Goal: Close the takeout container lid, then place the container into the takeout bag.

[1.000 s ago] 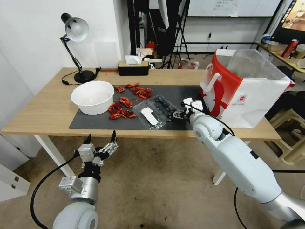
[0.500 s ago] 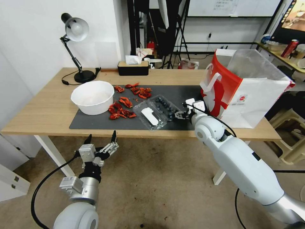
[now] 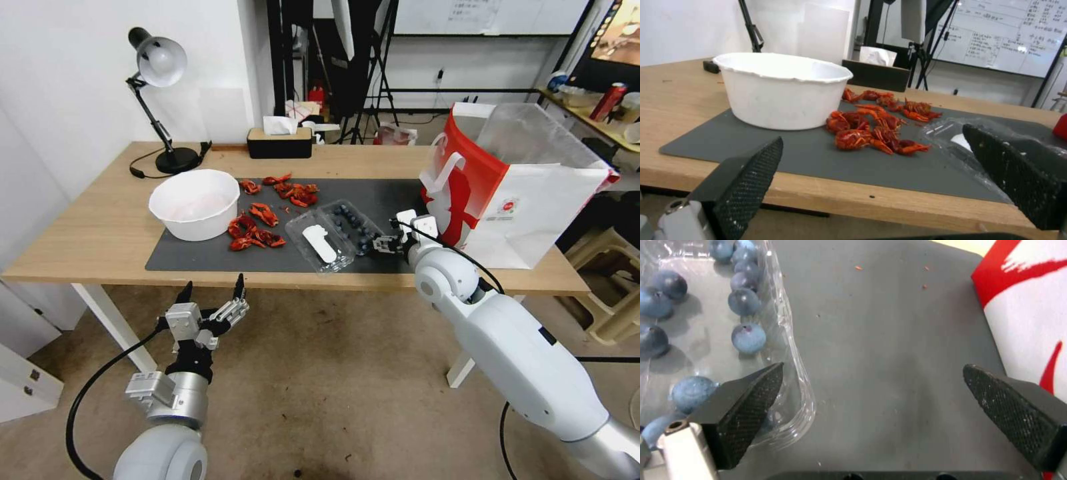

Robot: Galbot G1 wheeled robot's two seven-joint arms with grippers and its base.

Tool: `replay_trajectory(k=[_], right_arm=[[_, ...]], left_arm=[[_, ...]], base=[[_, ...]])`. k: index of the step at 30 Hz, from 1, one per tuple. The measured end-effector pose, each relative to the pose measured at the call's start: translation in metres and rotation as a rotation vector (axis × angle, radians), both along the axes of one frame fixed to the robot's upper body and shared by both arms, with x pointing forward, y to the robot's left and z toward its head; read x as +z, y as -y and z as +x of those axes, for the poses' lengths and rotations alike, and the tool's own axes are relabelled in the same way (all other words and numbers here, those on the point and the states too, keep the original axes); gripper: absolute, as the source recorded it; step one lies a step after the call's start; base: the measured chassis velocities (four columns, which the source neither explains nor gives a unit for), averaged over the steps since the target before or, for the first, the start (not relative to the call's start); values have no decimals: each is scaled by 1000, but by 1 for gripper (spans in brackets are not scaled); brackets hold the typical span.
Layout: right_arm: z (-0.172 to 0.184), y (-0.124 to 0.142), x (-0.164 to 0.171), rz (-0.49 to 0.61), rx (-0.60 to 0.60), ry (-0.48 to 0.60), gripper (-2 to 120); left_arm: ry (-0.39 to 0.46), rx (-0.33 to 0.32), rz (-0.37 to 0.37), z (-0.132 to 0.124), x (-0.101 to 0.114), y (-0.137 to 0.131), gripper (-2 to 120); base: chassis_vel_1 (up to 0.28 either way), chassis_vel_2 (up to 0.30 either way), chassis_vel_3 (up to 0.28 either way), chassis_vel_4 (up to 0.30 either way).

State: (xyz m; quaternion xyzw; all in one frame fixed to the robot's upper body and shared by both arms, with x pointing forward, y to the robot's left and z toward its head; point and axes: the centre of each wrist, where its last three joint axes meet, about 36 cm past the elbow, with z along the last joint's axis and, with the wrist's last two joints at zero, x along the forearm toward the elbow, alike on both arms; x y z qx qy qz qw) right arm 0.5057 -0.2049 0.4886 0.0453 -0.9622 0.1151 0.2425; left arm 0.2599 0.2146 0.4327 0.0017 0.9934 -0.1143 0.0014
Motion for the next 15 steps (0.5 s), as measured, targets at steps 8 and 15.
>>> replay_trajectory(k=[8,15], right_arm=[[-11,5,-1,3,-3,-3,100],[-24,8,-2,9,-1,-7,100]], left_arm=[[2,-3,0,1,-1,1,100],[4,-7,0,2,-1,1,100]], base=[[0,0,0,0],[0,0,0,0]])
